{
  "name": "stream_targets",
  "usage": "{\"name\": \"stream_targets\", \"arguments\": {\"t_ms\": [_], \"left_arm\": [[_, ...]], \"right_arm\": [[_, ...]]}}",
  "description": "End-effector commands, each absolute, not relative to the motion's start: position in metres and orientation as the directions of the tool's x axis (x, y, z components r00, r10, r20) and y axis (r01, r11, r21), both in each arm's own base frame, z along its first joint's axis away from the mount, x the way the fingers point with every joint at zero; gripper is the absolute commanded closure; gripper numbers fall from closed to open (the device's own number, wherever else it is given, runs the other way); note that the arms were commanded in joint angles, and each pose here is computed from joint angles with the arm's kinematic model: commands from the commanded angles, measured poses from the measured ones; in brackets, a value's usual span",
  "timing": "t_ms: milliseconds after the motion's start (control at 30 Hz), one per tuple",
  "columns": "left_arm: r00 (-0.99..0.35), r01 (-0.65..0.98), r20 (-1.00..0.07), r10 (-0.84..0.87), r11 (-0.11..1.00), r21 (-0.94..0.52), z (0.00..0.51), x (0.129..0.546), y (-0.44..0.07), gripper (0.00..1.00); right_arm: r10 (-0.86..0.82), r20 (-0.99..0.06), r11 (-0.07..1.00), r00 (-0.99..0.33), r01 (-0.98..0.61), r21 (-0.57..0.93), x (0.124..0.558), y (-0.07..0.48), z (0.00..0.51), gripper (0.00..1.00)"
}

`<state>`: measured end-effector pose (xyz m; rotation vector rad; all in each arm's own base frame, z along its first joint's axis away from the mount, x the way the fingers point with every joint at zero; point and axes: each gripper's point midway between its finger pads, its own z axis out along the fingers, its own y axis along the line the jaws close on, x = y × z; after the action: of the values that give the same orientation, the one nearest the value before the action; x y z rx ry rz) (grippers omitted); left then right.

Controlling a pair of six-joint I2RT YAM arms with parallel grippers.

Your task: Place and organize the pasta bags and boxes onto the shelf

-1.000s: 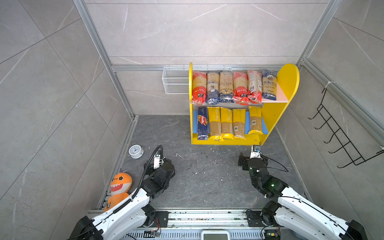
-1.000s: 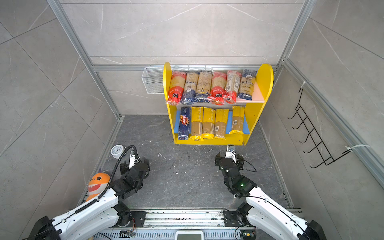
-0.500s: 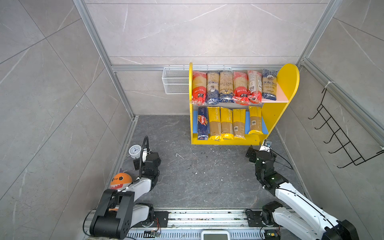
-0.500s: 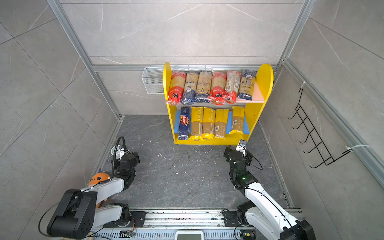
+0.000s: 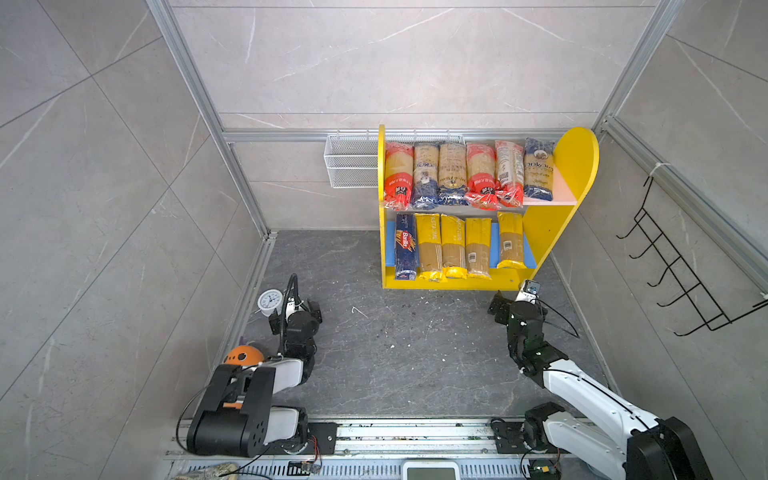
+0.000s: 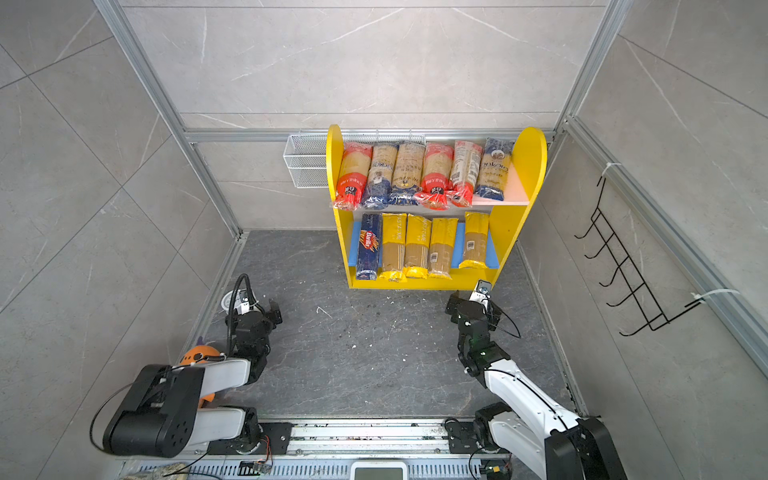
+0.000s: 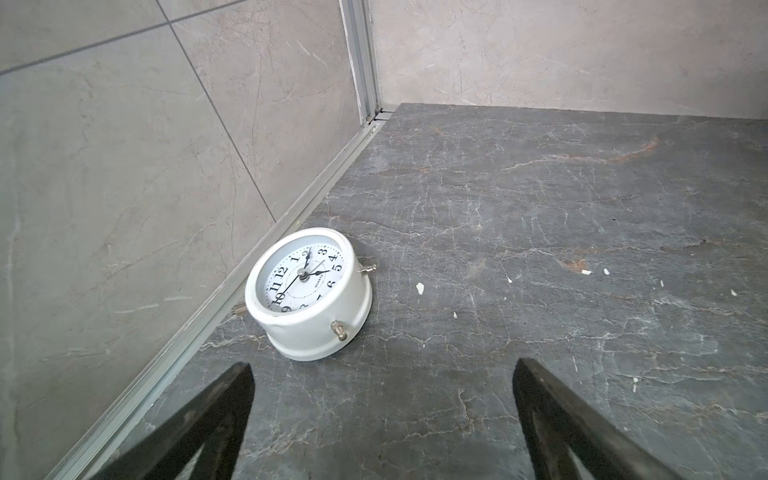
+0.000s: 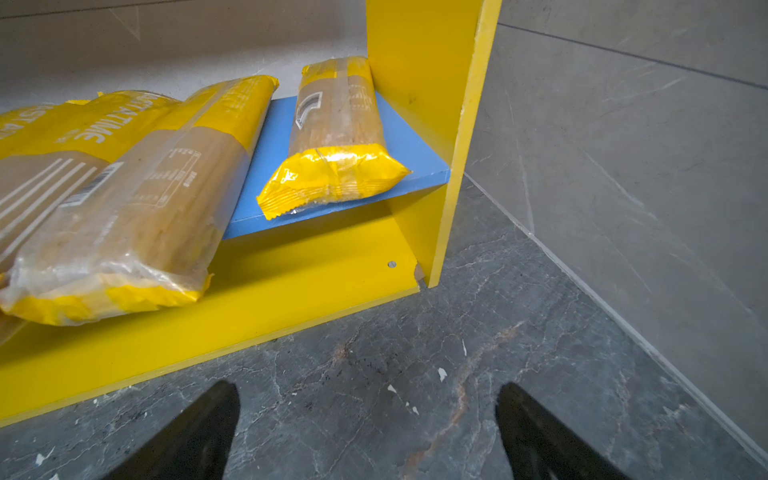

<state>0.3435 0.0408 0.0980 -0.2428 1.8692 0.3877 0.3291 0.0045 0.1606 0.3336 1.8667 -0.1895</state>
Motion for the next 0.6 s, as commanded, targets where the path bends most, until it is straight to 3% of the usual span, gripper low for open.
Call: {"name": "stream_targets", "arguments": {"t_ms": [0, 333, 567], "left_arm": [[-0.257, -0.31, -0.964, 0.071, 0.938, 0.152, 0.116, 0.363, 0.032, 0.0], [-0.287, -0.295, -0.955, 0.068, 0.943, 0.156, 0.111, 0.367, 0.031, 0.01], [-0.329, -0.224, -0.944, 0.024, 0.969, 0.103, 0.103, 0.377, 0.029, 0.01]], "right_arm": [[0.111, -0.96, 0.938, -0.256, 0.345, 0.017, 0.334, -0.003, 0.165, 0.0], [0.044, -0.967, 0.923, -0.253, 0.381, -0.058, 0.351, -0.018, 0.14, 0.0], [-0.001, -0.974, 0.946, -0.226, 0.314, -0.074, 0.364, -0.013, 0.123, 0.0]]}}
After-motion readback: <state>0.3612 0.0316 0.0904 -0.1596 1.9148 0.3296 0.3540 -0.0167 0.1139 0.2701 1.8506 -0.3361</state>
